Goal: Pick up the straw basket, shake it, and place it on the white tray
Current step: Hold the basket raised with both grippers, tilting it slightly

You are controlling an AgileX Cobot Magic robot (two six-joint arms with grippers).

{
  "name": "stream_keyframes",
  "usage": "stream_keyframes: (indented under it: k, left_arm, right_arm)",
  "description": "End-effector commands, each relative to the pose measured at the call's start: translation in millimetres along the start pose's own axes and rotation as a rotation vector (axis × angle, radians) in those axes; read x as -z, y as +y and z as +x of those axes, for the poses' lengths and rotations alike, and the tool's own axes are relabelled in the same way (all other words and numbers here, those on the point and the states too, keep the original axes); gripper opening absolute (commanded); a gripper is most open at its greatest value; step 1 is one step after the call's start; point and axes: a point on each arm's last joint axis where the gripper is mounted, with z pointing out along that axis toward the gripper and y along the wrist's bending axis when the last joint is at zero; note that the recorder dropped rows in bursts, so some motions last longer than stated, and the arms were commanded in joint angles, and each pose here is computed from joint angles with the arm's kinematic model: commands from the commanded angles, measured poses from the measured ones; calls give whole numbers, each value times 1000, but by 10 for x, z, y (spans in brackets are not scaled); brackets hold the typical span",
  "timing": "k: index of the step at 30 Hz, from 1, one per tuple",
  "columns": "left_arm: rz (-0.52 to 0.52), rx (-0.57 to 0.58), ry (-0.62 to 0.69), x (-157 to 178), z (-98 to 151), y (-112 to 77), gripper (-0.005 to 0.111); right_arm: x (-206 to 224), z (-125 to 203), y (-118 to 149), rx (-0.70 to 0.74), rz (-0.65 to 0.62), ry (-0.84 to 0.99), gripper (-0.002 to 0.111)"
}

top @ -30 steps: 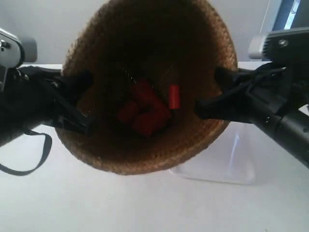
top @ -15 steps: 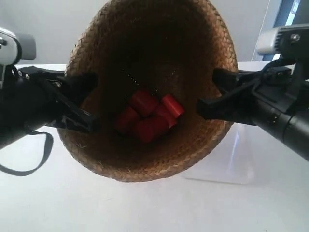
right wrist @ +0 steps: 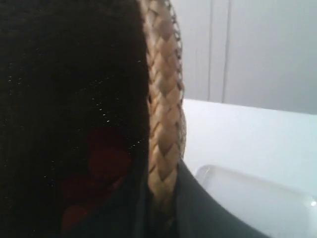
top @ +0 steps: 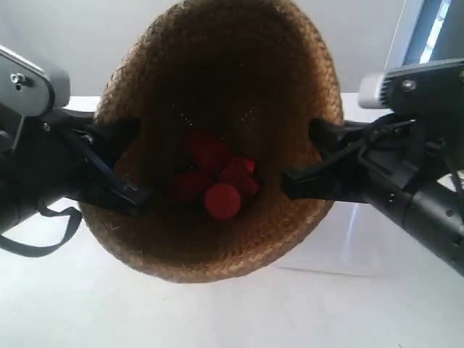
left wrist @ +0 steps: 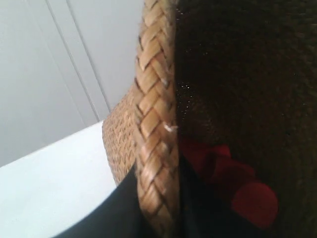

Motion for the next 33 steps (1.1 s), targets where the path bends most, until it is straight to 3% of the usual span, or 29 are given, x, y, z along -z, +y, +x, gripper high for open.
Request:
stream_keyframes:
  k: [1,6,10,11,13,14,15,16,17,19,20,21,22,25,33]
  left_arm:
    - [58,-73,-25,53,-66,-17,0]
    - [51,-37,-25,52,-67,-8,0]
    - [-39,-41,-45,-26,-54,33,0]
    - [-11,-31,-34,-4,-53,8,0]
    - [216,-37,-55,283,-164,-166,0]
    - [303,-21,-142,548,-293,-193,0]
    - [277,8,-172,626,-327,-154,0]
    - [171,-2,-172,662,-330,-72,0]
    - [54,-77,-151,518,-256,-75,0]
    - [-170,-167,-181,110,-206,-18,0]
    - [-161,-179,-126,-50,-176,-28,0]
    - [-59,-178,-12,-190,-125,-117,0]
    - [-45,-183,1,-191,-115,-137,0]
    - [-125,-167,-33,-142,-125,-110,0]
    - [-111,-144,-7,-192,-67,-154,0]
  right_arm:
    - [46,-164,113,62,-69,-63,0]
    - [71,-184,109,57,-75,-70,0]
    - [-7,-178,86,65,-12,-98,0]
    - [28,-188,111,64,-47,-74,0]
    - [320,-286,237,68,-260,-40,0]
    - [640,-443,245,37,-380,-113,0]
    - [720,-475,220,25,-389,-147,0]
    - [765,-488,114,-4,-317,-216,0]
    - [591,-400,1,12,-115,-271,0]
    - [33,-215,7,90,162,-242,0]
    - [-120,-161,84,122,145,-175,0]
    - [-245,-108,243,151,64,-84,0]
    - [-246,-91,284,154,43,-73,0]
    - [-196,-138,308,130,32,-99,0]
    - [-213,-114,318,105,27,-88,0]
